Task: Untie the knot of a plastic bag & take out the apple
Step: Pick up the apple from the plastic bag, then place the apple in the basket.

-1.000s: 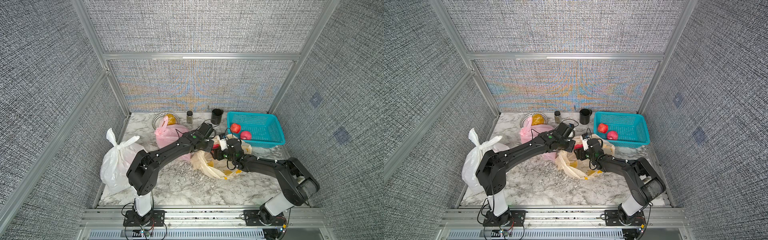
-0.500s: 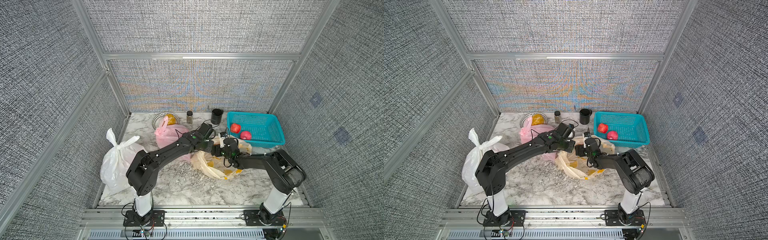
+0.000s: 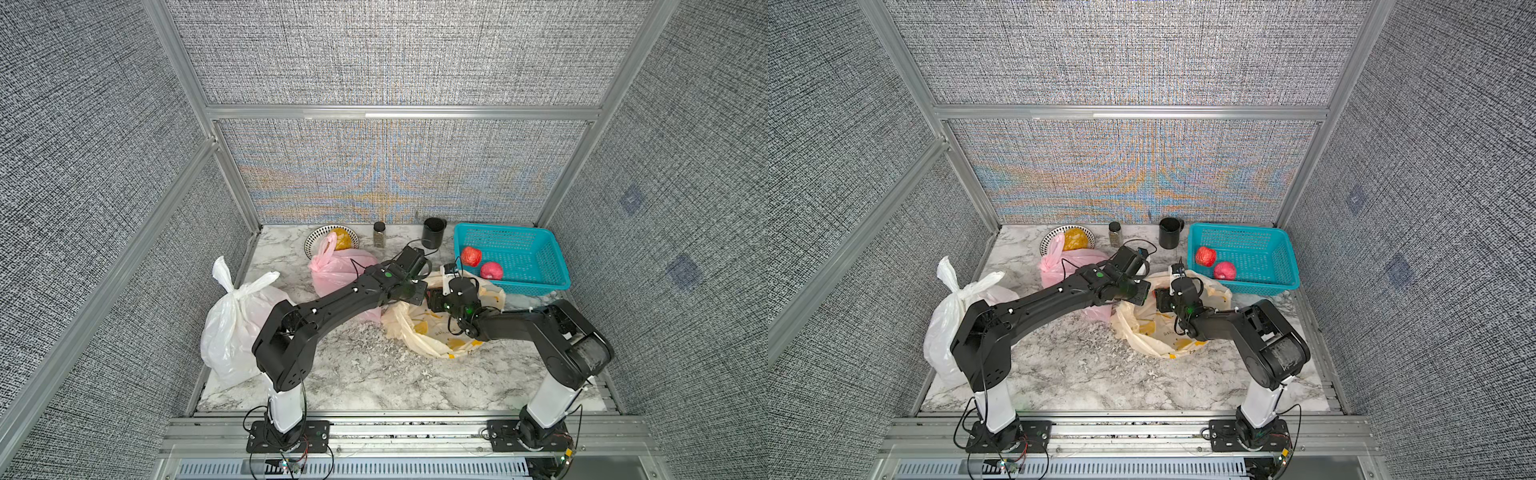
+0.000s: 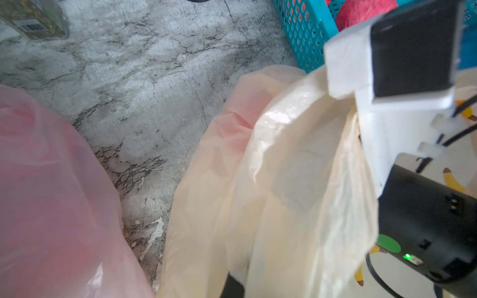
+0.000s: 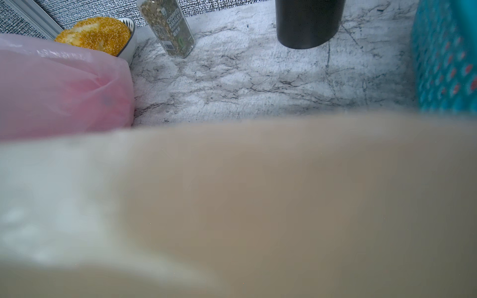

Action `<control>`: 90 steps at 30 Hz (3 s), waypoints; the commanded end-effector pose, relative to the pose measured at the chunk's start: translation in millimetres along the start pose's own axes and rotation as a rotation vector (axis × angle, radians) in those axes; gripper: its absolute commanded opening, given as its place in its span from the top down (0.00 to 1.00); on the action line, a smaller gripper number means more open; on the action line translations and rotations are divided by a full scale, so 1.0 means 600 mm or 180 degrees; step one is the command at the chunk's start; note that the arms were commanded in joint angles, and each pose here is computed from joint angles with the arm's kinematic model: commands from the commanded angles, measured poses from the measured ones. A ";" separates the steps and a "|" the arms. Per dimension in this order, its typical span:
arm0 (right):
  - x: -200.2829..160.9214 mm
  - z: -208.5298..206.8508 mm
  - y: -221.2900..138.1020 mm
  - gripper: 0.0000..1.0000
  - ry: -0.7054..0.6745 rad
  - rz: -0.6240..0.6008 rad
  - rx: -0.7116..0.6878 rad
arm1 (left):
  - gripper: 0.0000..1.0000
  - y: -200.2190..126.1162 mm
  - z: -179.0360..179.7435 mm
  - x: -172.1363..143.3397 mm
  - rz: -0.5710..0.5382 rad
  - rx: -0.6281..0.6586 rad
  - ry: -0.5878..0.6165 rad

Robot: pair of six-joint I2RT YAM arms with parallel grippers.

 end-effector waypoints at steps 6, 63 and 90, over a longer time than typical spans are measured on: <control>0.004 0.015 -0.027 0.49 -0.0140 0.0018 0.0260 | 1.00 -0.002 -0.003 0.005 -0.0057 -0.0037 0.0019; 0.209 -0.281 -0.157 0.49 0.0436 -0.0346 -0.0722 | 0.98 -0.025 0.010 -0.022 -0.0017 -0.0177 0.0231; 0.114 -0.360 -0.010 0.38 0.0697 0.0230 -0.0664 | 0.91 -0.018 -0.013 -0.023 0.0114 -0.0435 0.0402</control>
Point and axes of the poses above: each gripper's point midway between its finger pads, its own y axis out along the fingers, its own z axis along the line the jaws close on, x = y × z, the point moved 7 cm from there along -y, back along the fingers, and after that the axes turned 15 degrees about -y, right-handed, at the moved point
